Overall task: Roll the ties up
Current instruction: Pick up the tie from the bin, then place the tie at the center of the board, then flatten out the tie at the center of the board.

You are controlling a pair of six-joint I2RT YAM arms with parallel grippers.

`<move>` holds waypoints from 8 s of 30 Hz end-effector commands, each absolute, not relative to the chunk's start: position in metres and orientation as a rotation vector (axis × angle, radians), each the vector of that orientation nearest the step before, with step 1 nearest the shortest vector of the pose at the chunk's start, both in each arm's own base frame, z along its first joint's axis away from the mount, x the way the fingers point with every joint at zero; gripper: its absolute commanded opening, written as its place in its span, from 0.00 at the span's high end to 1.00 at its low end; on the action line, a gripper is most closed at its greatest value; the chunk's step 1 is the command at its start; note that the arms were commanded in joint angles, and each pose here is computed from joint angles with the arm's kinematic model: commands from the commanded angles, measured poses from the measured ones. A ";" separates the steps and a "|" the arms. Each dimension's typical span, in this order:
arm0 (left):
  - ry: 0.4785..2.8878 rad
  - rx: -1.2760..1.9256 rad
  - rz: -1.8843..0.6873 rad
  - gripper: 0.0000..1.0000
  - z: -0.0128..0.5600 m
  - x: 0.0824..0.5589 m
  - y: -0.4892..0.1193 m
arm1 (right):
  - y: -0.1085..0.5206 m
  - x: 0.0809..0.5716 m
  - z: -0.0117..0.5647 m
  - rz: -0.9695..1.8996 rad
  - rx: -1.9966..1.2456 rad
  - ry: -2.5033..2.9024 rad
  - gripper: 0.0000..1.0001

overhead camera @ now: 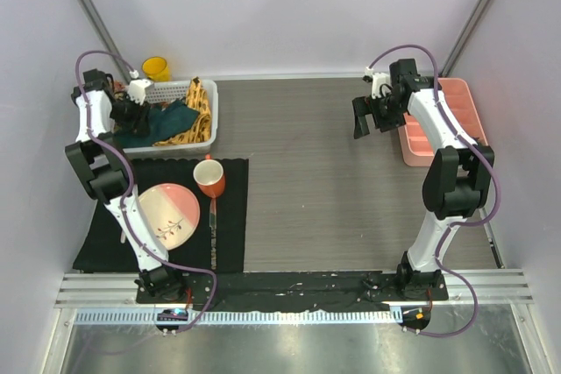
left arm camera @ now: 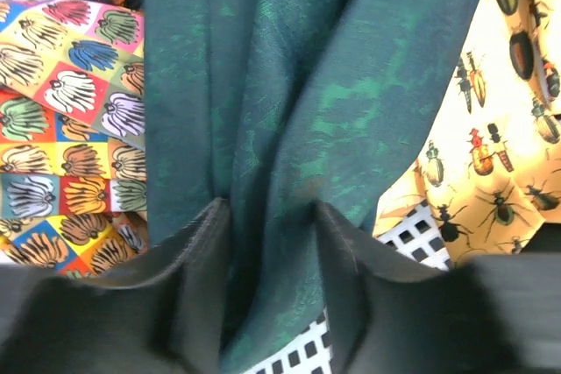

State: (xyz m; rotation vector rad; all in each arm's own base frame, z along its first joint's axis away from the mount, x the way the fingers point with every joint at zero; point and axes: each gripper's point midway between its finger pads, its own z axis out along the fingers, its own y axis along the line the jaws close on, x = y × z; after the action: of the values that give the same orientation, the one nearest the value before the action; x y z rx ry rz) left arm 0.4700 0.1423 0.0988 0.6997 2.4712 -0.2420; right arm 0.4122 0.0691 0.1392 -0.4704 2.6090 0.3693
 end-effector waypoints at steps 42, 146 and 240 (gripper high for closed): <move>1.357 0.650 -0.554 1.00 0.544 0.435 -0.171 | 0.032 0.415 0.213 0.368 -0.291 2.451 0.01; 2.257 1.255 -0.325 1.00 0.144 0.434 -0.246 | -0.018 0.305 0.129 -0.347 -1.287 2.374 0.99; 1.733 1.919 -0.190 0.56 0.067 0.214 -0.184 | -0.066 0.284 0.099 -0.061 -1.072 2.592 0.52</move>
State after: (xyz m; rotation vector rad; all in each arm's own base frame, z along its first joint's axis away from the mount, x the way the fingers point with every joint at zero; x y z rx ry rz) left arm 0.1940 -0.1681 0.0472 2.0303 1.7616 -0.2194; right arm 0.2627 -0.1133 0.0434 -1.1608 2.7438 -0.3541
